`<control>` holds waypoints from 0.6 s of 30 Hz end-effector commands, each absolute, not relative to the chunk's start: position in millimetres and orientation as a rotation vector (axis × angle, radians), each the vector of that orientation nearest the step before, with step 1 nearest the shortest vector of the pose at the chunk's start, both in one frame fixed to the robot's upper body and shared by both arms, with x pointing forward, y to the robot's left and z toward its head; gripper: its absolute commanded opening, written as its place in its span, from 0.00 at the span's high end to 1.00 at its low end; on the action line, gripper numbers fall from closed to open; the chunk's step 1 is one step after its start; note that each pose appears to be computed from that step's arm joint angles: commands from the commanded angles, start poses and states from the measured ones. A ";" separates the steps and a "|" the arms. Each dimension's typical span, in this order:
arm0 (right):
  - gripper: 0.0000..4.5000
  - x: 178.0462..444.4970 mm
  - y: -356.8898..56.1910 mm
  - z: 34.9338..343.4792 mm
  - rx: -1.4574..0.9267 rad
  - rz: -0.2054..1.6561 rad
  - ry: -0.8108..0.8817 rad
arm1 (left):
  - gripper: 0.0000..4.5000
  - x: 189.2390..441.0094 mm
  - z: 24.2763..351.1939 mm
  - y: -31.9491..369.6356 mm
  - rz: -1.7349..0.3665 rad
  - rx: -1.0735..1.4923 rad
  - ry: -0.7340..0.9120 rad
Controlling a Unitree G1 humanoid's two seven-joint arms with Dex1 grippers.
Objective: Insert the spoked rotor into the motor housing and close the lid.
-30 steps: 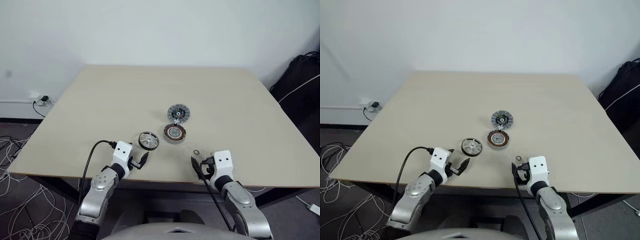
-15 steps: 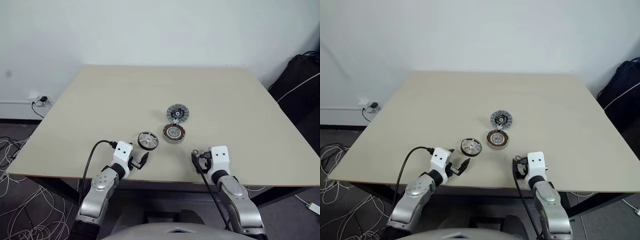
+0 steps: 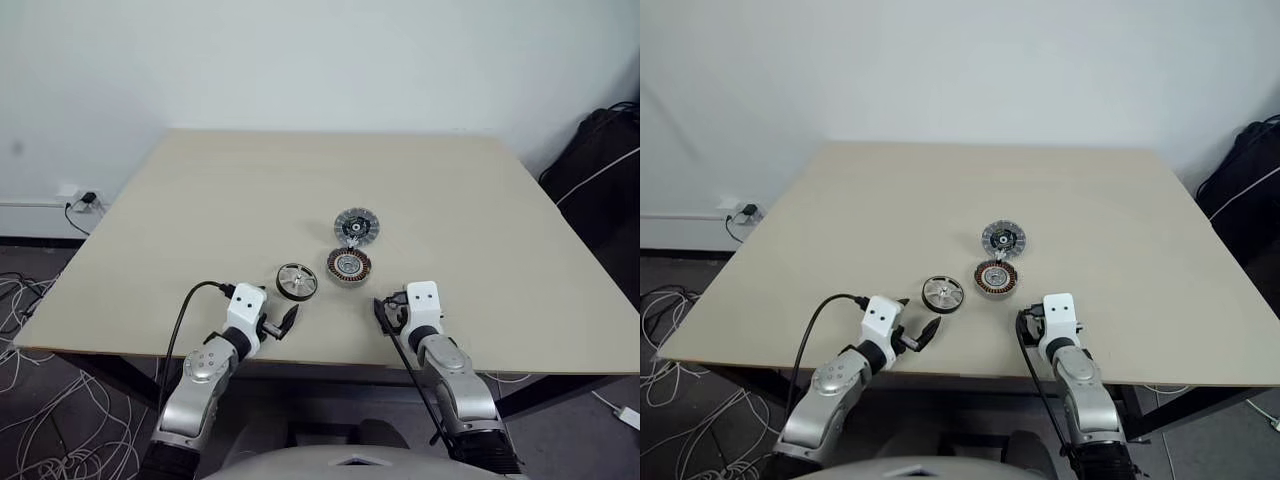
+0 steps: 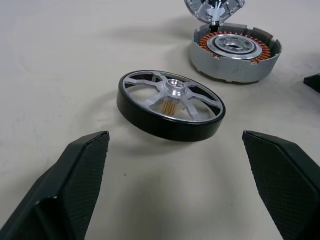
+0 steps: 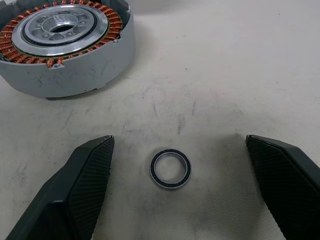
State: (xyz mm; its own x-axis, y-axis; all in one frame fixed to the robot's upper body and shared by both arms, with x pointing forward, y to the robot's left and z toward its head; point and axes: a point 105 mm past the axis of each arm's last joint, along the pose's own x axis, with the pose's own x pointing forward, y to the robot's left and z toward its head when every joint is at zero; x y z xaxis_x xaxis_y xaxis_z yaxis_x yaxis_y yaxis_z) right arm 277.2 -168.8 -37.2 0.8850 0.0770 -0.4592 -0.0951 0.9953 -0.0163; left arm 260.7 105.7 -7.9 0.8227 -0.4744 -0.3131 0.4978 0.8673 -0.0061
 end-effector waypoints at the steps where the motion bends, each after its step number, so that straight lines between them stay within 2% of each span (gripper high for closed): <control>1: 0.14 268.3 -171.5 -50.6 -0.030 0.085 0.530 | 0.00 265.8 11.4 104.9 -0.515 0.093 0.235; 6: 0.50 263.5 -170.5 -51.7 -0.019 0.087 0.534 | 0.00 265.3 10.9 105.2 -0.512 0.092 0.237; 7: 0.59 263.3 -170.7 -50.9 -0.019 0.085 0.532 | 0.00 265.2 10.9 105.0 -0.513 0.092 0.237; 11: 0.84 263.1 -170.9 -41.9 -0.022 0.083 0.510 | 0.00 265.4 10.9 104.5 -0.514 0.091 0.237; 13: 0.85 263.4 -169.3 -34.2 -0.015 0.090 0.488 | 0.00 265.5 10.6 104.5 -0.514 0.090 0.238; 18: 0.85 282.0 -151.7 9.4 -0.041 0.166 0.364 | 0.00 265.7 9.3 103.5 -0.514 0.088 0.241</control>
